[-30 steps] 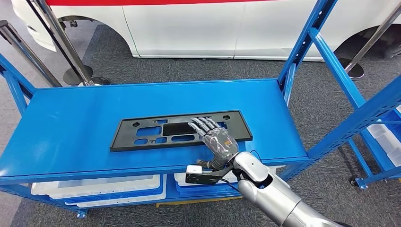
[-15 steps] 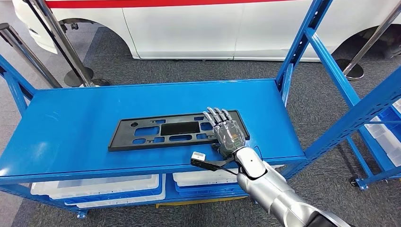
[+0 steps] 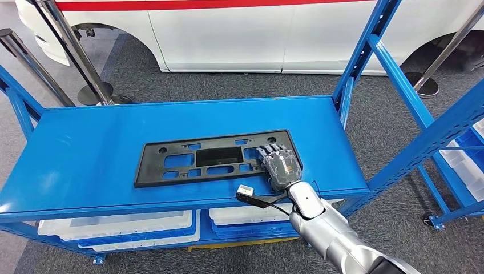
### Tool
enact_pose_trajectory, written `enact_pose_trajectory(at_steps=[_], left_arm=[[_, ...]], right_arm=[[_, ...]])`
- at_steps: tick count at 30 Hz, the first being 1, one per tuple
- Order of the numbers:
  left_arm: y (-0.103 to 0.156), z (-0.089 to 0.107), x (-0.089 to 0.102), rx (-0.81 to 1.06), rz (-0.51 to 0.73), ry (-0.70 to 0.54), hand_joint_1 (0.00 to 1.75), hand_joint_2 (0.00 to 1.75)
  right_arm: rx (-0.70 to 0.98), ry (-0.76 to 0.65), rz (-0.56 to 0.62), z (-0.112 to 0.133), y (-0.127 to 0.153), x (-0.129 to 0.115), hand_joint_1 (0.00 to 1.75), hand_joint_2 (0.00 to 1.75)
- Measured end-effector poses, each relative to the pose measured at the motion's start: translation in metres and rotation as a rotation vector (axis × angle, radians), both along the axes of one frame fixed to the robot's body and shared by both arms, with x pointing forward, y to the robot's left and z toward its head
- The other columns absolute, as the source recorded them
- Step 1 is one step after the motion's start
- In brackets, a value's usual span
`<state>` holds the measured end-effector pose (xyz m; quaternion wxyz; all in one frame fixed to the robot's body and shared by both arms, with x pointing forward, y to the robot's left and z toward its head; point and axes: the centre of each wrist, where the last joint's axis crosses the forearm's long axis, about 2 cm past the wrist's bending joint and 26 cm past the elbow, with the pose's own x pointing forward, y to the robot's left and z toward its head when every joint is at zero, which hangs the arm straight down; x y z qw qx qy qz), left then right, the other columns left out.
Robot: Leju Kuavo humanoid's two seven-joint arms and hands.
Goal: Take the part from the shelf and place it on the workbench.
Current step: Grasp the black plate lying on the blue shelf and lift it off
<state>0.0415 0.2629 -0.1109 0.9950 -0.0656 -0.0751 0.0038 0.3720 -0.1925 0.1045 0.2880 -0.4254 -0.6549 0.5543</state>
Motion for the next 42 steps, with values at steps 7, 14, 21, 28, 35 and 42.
enact_pose_trajectory(at_steps=[7, 14, 21, 28, 35, 42], left_arm=[[0.000, 0.000, 0.000, 0.005, -0.007, -0.002, 0.00, 0.00], [0.000, 0.000, 0.000, 0.007, -0.007, -0.002, 0.00, 0.00], [0.000, 0.000, 0.000, -0.009, 0.023, -0.030, 0.00, 1.75], [0.000, 0.000, -0.001, 0.014, 0.049, -0.058, 0.00, 1.75], [0.001, 0.000, -0.002, 0.029, 0.048, -0.049, 0.00, 1.75], [0.001, 0.000, -0.003, 0.027, 0.068, -0.041, 0.00, 1.75]], right_arm=[[0.003, -0.009, 0.003, 0.001, -0.002, 0.001, 1.75, 1.75], [-0.003, -0.014, 0.011, 0.001, -0.002, 0.001, 1.75, 1.75], [0.002, -0.015, 0.014, 0.000, -0.002, -0.001, 1.75, 1.75], [0.032, -0.062, 0.027, -0.002, -0.002, -0.008, 1.75, 1.75], [0.084, -0.155, 0.075, 0.001, -0.008, -0.030, 1.75, 1.75], [0.176, -0.283, 0.141, 0.035, -0.015, -0.044, 1.75, 1.75]])
